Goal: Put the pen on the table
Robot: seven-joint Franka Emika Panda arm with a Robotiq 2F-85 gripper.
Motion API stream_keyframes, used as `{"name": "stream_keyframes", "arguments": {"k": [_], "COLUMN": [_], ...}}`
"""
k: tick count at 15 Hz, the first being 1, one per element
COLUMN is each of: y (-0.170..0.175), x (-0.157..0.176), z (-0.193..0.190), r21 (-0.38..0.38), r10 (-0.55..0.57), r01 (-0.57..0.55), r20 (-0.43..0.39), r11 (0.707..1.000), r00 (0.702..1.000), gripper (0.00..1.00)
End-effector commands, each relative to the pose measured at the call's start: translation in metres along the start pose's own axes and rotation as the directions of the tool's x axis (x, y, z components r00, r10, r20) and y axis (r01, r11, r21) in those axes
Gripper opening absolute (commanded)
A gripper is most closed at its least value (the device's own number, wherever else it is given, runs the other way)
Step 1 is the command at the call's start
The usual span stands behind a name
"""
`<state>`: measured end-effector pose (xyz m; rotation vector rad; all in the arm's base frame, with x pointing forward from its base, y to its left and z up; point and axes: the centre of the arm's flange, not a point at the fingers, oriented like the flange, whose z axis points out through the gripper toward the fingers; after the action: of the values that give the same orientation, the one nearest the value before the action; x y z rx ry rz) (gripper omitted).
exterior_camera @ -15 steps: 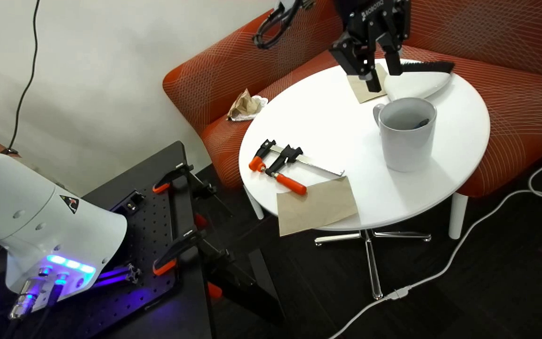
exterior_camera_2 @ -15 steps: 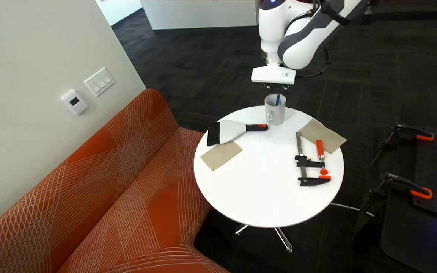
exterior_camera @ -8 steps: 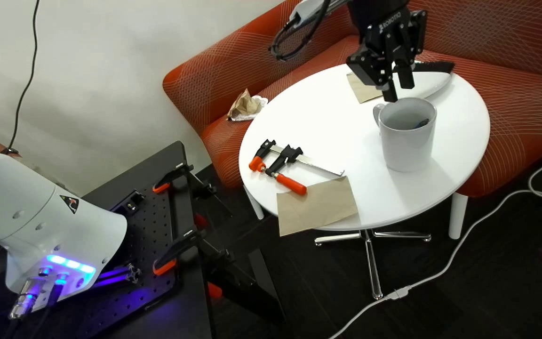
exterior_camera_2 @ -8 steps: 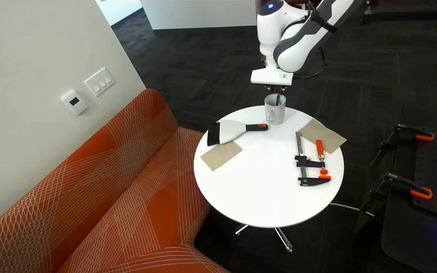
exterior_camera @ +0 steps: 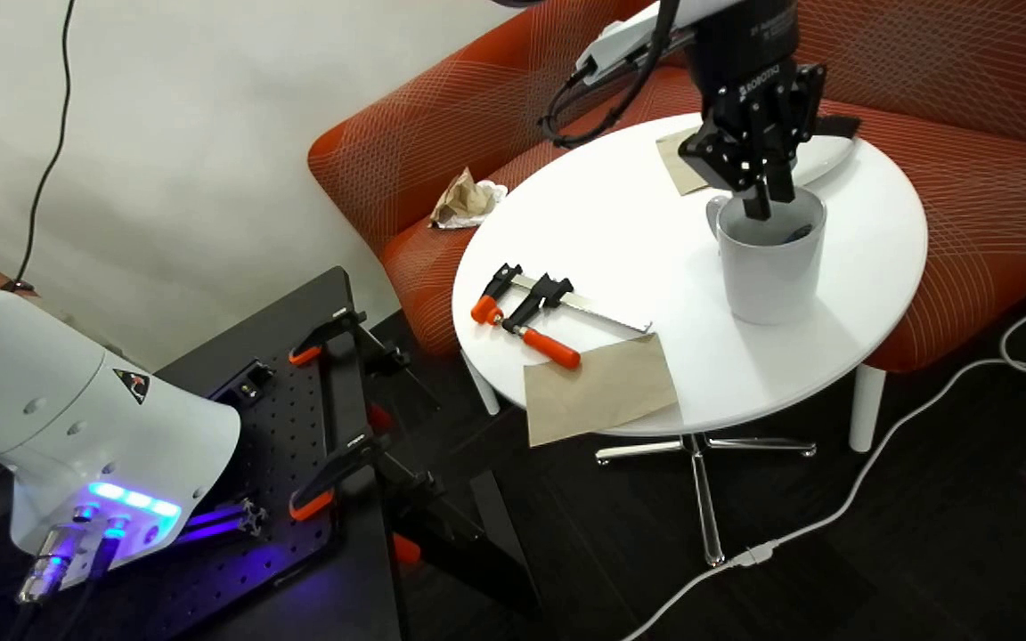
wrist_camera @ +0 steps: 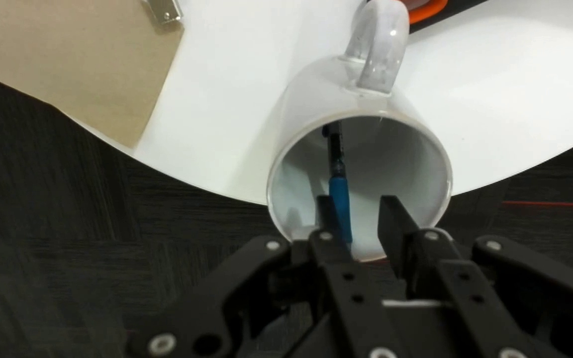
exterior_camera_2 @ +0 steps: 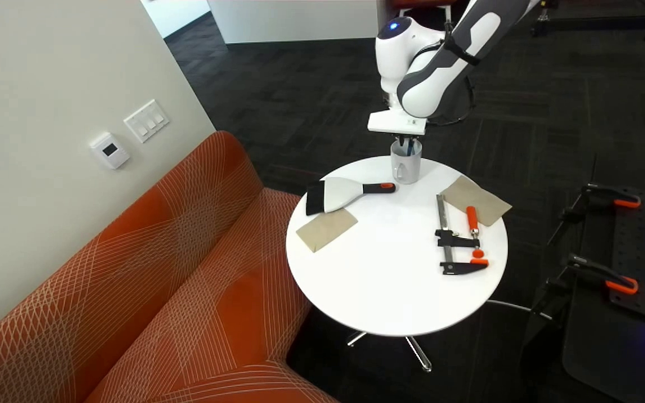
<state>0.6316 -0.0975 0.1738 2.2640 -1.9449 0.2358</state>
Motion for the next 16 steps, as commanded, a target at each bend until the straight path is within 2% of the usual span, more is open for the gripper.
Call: {"name": "stream_keyframes", "arguments": {"k": [1, 3, 15, 16], "y": [-0.009, -0.010, -0.018, -0.019], "x": [0.006, 0.006, 0.005, 0.005], "z": [0.011, 0.018, 0.039, 0.039], "r21": [-0.015, -0.025, -0.043, -0.043], "r10": [-0.002, -0.001, -0.005, -0.006], "r01": [0.002, 0.001, 0.002, 0.003], "r20": [0.004, -0.004, -0.073, -0.079], "r11": [1.000, 1.000, 0.999, 0.999], "r00": [1.000, 1.000, 0.997, 0.997], "gripper": [0.31, 0.34, 0.30, 0.14]}}
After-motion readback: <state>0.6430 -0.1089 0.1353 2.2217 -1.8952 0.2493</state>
